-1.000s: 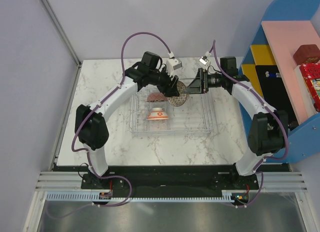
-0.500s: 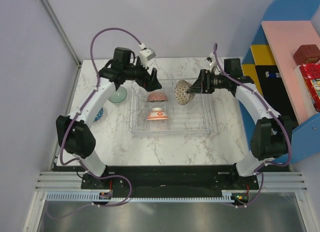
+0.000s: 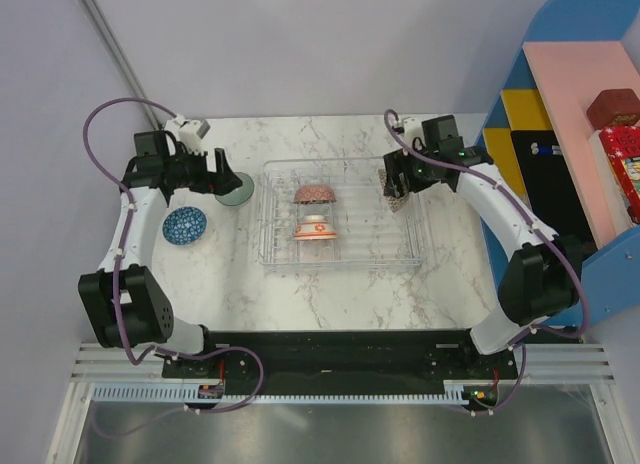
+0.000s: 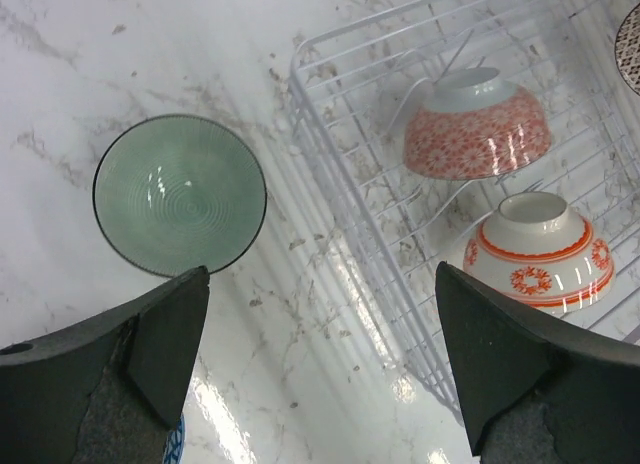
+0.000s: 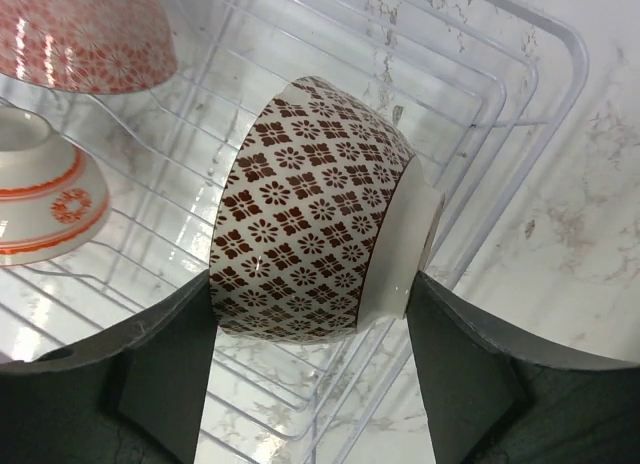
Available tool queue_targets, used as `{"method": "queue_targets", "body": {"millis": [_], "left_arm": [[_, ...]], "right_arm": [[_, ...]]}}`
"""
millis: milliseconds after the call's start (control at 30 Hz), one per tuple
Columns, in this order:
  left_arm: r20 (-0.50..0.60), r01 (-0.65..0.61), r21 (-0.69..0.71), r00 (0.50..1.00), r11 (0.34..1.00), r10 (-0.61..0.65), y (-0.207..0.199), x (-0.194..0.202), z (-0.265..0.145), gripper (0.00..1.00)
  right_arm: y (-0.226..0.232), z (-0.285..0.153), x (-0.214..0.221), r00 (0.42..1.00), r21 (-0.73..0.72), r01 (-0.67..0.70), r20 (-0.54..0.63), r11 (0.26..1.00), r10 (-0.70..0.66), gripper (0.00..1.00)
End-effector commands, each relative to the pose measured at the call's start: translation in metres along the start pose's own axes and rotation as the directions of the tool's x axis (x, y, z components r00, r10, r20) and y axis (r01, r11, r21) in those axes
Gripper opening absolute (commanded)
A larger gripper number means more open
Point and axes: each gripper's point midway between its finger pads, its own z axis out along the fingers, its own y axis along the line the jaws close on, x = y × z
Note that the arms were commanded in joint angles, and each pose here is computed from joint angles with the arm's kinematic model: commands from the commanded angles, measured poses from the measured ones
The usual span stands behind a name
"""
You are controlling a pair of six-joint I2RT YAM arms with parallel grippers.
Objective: Load the bowls into the dish rack
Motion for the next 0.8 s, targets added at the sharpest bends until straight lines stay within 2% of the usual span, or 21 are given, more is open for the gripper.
{"method": "queue_targets", "body": {"millis": [0, 200, 233, 333, 567, 767], "left_arm": [[0.030, 0.075, 0.034, 0.997, 0.997, -0.076, 0.021, 0.011, -0.008, 1.00], [0.071, 0.117, 0.075, 0.990, 0.990, -0.122, 0.036, 0.019, -0.016, 1.00], [0.075, 0.118, 0.072, 0.990, 0.990, -0.124, 0.037, 0.020, -0.016, 1.00], [0.083, 0.113, 0.076, 0.989, 0.991, -0.119, 0.035, 0.022, -0.019, 1.00], [0.110, 0.093, 0.074, 0.989, 0.993, -0.101, 0.031, 0.022, -0.022, 1.00], [0.116, 0.094, 0.086, 0.988, 0.992, -0.103, 0.028, 0.023, -0.023, 1.00]], "right_arm": [[0.001, -0.019, -0.031, 0.971, 0.231, 0.222, 0.033, 0.947, -0.236, 0.00], [0.010, -0.009, -0.038, 0.925, 0.423, 0.362, -0.049, 0.831, -0.378, 0.00], [0.003, -0.013, -0.042, 0.914, 0.489, 0.381, -0.071, 0.785, -0.399, 0.00], [0.005, -0.007, -0.044, 0.889, 0.548, 0.431, -0.123, 0.717, -0.441, 0.00], [0.000, 0.024, -0.033, 0.818, 0.587, 0.555, -0.260, 0.589, -0.512, 0.00], [-0.006, 0.046, -0.028, 0.787, 0.597, 0.598, -0.311, 0.535, -0.532, 0.00]]}}
